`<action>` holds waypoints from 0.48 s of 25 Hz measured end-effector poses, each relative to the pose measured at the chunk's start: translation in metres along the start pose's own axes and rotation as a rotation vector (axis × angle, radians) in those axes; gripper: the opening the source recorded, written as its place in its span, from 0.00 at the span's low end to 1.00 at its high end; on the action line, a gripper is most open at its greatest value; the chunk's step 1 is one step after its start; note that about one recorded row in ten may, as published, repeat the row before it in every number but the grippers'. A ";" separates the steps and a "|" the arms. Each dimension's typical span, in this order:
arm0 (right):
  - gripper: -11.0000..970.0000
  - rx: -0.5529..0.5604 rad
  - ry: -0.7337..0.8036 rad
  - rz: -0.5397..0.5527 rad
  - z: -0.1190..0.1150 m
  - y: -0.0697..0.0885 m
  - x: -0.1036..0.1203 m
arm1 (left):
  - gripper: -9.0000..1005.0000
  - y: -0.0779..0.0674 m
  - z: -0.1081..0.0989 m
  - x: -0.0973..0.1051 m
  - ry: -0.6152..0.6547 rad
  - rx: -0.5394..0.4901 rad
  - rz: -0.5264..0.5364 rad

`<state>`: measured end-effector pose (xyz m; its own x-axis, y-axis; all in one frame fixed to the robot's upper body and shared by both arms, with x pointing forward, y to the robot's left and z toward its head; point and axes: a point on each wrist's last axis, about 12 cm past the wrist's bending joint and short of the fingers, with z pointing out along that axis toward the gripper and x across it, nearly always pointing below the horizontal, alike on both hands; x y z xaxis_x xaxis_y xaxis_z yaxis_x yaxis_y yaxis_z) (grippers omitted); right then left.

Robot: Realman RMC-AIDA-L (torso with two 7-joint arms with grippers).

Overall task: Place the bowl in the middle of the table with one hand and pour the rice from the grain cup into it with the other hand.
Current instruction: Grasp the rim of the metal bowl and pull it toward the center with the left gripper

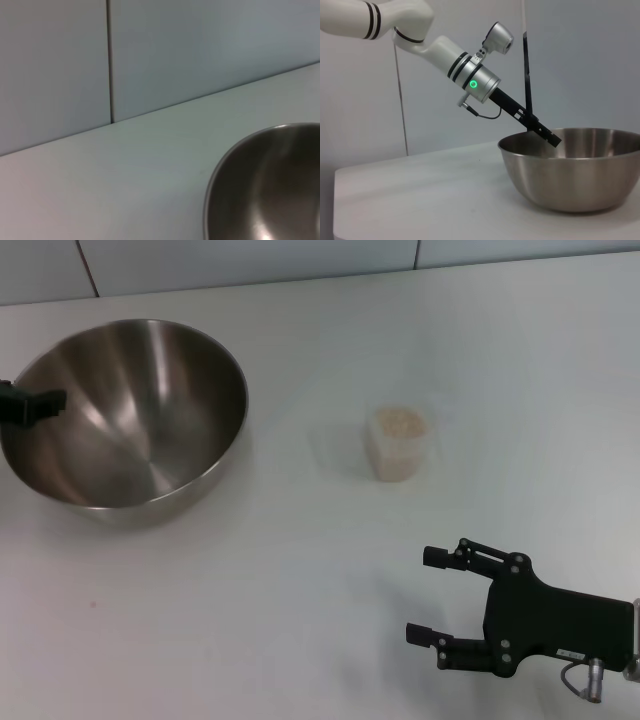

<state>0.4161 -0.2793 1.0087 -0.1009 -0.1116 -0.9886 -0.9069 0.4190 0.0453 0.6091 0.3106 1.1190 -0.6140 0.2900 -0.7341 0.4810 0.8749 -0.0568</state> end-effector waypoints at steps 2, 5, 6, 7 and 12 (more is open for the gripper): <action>0.86 0.000 0.000 0.002 0.000 0.000 0.000 | 0.41 0.000 0.000 -0.001 0.001 0.000 0.002; 0.86 0.000 0.000 0.002 0.000 0.000 0.000 | 0.32 -0.001 0.002 -0.003 0.002 0.002 0.008; 0.86 0.000 0.000 0.003 0.000 0.000 0.000 | 0.30 -0.001 0.002 -0.003 0.002 0.002 0.008; 0.86 0.000 0.000 0.003 0.000 0.001 0.000 | 0.27 -0.001 0.002 -0.004 0.002 0.005 0.010; 0.86 0.001 0.000 0.004 0.000 0.001 0.000 | 0.15 -0.002 0.004 -0.009 0.008 0.024 0.007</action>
<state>0.4156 -0.2791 1.0082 -0.1043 -0.1103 -0.9884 -0.9062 0.4201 0.0488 0.6155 0.3048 1.1230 -0.6155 0.2994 -0.7290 0.5002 0.8632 -0.0678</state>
